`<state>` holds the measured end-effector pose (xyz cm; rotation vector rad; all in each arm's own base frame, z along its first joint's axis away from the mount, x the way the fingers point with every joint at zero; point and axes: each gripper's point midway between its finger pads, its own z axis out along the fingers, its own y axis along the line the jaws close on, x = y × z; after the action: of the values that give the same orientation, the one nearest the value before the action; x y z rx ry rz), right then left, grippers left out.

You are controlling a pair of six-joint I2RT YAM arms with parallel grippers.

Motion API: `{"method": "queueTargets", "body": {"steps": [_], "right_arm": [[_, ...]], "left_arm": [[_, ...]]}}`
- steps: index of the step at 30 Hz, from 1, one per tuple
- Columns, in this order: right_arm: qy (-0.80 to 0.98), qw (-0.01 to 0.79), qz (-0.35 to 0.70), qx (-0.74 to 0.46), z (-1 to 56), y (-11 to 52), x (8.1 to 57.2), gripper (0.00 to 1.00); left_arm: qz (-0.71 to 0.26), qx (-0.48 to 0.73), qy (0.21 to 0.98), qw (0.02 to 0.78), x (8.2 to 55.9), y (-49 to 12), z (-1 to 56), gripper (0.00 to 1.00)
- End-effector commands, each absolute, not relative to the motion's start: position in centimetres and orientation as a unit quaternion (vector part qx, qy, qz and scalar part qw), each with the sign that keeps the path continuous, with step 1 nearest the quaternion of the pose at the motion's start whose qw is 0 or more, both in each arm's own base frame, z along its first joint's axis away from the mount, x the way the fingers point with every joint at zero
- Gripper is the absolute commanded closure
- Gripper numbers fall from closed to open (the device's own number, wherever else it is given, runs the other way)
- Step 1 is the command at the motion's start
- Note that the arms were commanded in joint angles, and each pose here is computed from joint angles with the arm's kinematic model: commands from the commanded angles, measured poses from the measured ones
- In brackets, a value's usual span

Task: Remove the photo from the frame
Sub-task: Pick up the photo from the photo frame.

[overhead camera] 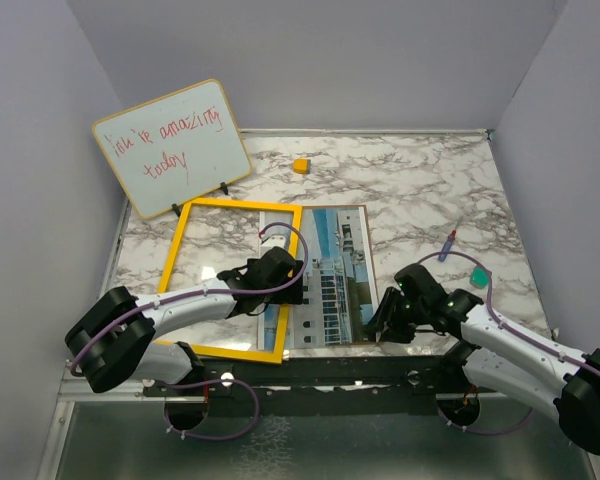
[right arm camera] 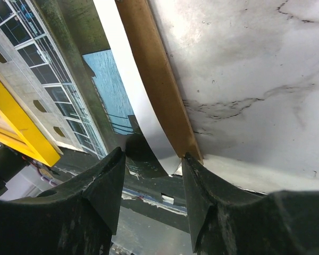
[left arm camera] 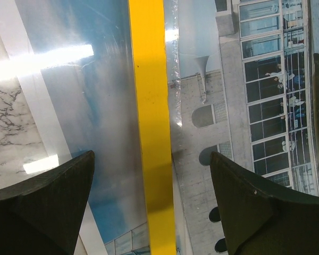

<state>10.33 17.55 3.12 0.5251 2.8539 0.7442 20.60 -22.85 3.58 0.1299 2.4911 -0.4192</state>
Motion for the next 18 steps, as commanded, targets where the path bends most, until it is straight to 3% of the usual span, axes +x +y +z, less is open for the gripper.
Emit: {"method": "queueTargets", "body": {"steps": [1,18], "right_arm": [[0.944,0.082,0.274,0.166,4.2,18.5,10.8,0.50],[0.889,0.132,0.341,0.275,4.2,18.5,12.4,0.37]], "left_arm": [[-0.154,0.061,0.949,0.267,19.3,-22.7,2.4,0.11],[-0.150,0.064,0.950,0.268,19.1,-22.3,2.5,0.12]]}}
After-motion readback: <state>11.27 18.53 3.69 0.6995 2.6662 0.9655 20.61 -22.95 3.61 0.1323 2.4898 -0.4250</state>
